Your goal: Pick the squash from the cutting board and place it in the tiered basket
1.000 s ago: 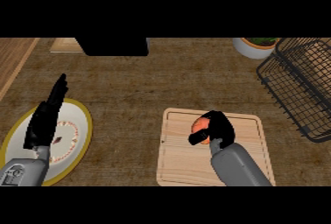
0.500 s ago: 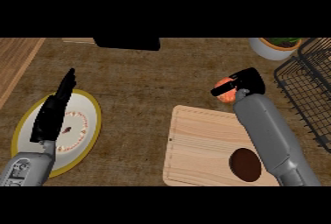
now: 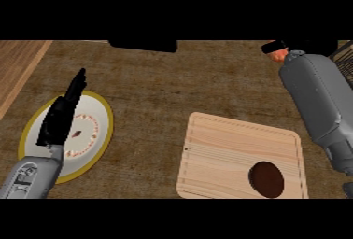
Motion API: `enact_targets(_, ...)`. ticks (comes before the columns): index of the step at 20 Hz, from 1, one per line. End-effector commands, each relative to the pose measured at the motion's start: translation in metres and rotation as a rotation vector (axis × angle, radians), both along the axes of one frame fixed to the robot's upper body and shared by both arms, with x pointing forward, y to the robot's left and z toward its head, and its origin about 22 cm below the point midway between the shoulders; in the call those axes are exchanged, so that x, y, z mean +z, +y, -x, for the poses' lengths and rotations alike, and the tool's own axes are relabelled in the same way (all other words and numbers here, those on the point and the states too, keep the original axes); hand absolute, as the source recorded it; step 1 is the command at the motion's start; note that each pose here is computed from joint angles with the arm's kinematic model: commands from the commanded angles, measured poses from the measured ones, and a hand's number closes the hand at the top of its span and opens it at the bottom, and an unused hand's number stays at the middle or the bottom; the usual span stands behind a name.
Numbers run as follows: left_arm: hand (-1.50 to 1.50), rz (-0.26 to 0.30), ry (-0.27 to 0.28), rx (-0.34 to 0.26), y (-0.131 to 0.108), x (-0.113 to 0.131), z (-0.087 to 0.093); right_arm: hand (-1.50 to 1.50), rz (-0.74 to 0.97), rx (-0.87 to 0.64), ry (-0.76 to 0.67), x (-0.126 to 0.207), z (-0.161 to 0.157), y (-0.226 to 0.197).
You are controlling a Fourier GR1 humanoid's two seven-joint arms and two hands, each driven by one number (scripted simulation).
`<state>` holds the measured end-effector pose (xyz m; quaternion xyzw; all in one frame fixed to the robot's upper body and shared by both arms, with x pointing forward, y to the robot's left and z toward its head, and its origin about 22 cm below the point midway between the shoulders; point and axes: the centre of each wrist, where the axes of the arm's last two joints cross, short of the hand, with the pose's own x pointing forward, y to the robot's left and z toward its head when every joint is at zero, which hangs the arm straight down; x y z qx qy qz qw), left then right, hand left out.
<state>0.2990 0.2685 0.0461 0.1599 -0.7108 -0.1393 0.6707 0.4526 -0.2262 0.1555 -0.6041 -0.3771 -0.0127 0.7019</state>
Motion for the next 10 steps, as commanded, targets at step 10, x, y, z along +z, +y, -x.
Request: enact_targets(10, 0.0, -0.005, 0.021, 0.034, 0.005, -0.006, 0.0, 1.5, 0.305, -0.406, -0.089, 0.097, -0.026, -0.01)
